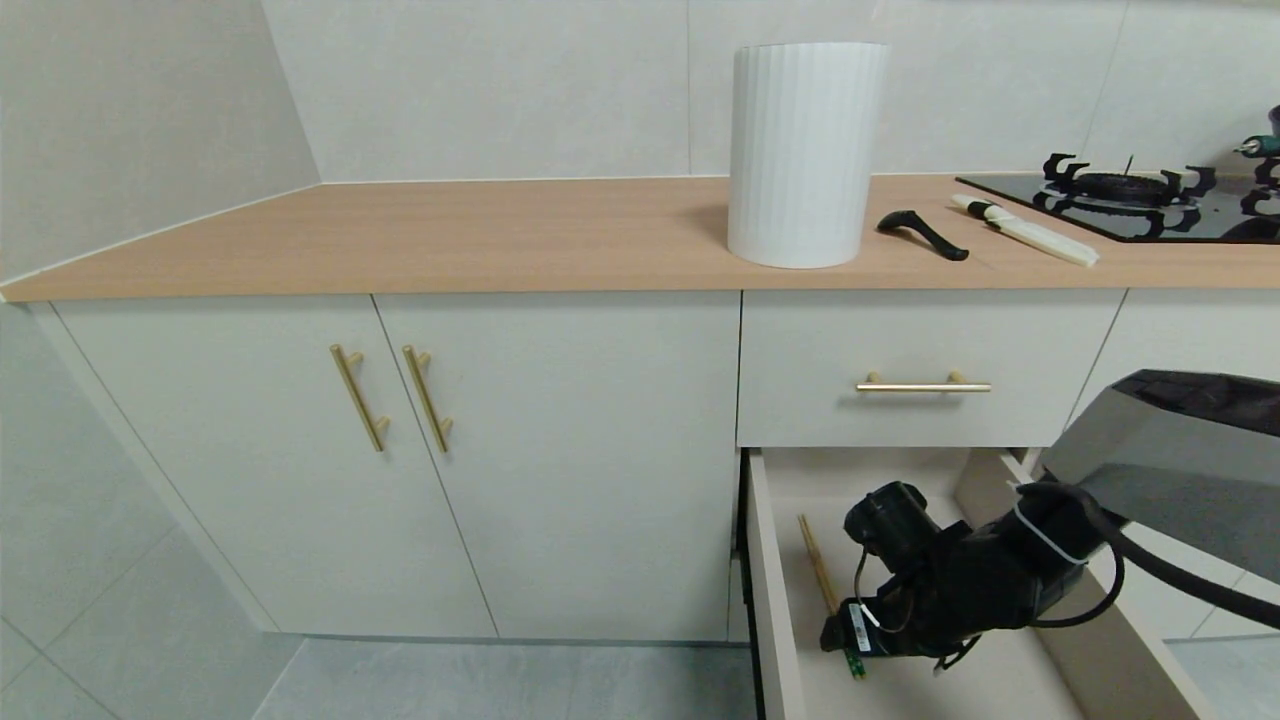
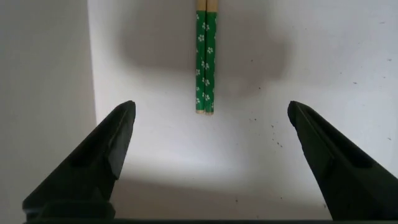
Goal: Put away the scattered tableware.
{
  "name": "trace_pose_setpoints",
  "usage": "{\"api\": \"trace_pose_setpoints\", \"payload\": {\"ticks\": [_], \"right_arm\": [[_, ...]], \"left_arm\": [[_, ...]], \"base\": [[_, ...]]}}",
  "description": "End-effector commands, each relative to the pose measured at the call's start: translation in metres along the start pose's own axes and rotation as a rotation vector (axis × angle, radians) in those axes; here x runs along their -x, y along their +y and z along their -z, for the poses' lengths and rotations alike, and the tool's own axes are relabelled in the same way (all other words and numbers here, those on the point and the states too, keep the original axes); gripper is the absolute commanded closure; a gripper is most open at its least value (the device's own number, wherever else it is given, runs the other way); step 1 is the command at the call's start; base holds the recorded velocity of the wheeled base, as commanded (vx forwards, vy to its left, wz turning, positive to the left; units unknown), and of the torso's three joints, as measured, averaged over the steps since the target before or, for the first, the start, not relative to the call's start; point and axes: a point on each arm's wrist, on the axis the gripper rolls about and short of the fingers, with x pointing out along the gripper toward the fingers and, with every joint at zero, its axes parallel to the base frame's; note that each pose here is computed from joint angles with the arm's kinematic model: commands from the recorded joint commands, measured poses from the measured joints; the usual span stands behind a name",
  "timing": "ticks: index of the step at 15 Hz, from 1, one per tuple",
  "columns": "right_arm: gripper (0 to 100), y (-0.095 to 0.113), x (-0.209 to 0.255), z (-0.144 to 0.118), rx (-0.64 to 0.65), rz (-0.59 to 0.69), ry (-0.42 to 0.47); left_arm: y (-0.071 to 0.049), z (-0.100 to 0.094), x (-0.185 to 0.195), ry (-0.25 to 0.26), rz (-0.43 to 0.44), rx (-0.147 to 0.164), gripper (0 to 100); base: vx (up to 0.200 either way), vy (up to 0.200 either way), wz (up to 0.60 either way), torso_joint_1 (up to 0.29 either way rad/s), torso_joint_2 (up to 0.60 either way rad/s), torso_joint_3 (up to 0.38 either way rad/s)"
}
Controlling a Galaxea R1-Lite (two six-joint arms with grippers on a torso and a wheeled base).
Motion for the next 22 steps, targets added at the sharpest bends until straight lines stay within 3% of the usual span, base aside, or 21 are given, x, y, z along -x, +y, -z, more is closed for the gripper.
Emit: {"api": "trace_pose_setpoints", "payload": {"ticks": [1, 5, 7, 11, 16, 22], "right_arm": [[0, 0.0, 0.063, -0.008, 0.001, -0.068, -0.129], [0, -0.011, 0.161, -0.006, -0.006, -0.131, -0.293], [0, -0.015, 0.193, -0.003, 0.007, -0.139, -0.396], [0, -0.031, 0.227, 0.001, 0.045, -0.132, -0.516], [0, -0.035, 0.235, 0.007, 0.074, -0.128, -0.54], [0, -0.035, 0.229, 0.008, 0.081, -0.123, -0.523]], "left_arm": [[0.0, 0.0, 0.0, 0.0, 0.001, 0.001, 0], [0.0, 0.0, 0.0, -0.002, -0.001, 0.001, 0], [0.0, 0.0, 0.0, 0.0, -0.001, 0.001, 0], [0.0, 0.0, 0.0, 0.0, -0.001, 0.001, 0], [0.0, 0.0, 0.0, 0.0, 0.001, 0.001, 0], [0.0, 0.0, 0.0, 0.0, 0.001, 0.001, 0]], "base": [[0.0, 0.0, 0.0, 0.0, 0.0, 0.0], [0.0, 0.0, 0.0, 0.0, 0.0, 0.0], [0.0, 0.0, 0.0, 0.0, 0.0, 0.0], [0.0, 0.0, 0.0, 0.0, 0.0, 0.0], [0.0, 0.0, 0.0, 0.0, 0.0, 0.0], [0.0, 0.0, 0.0, 0.091, -0.33, -0.251]]}}
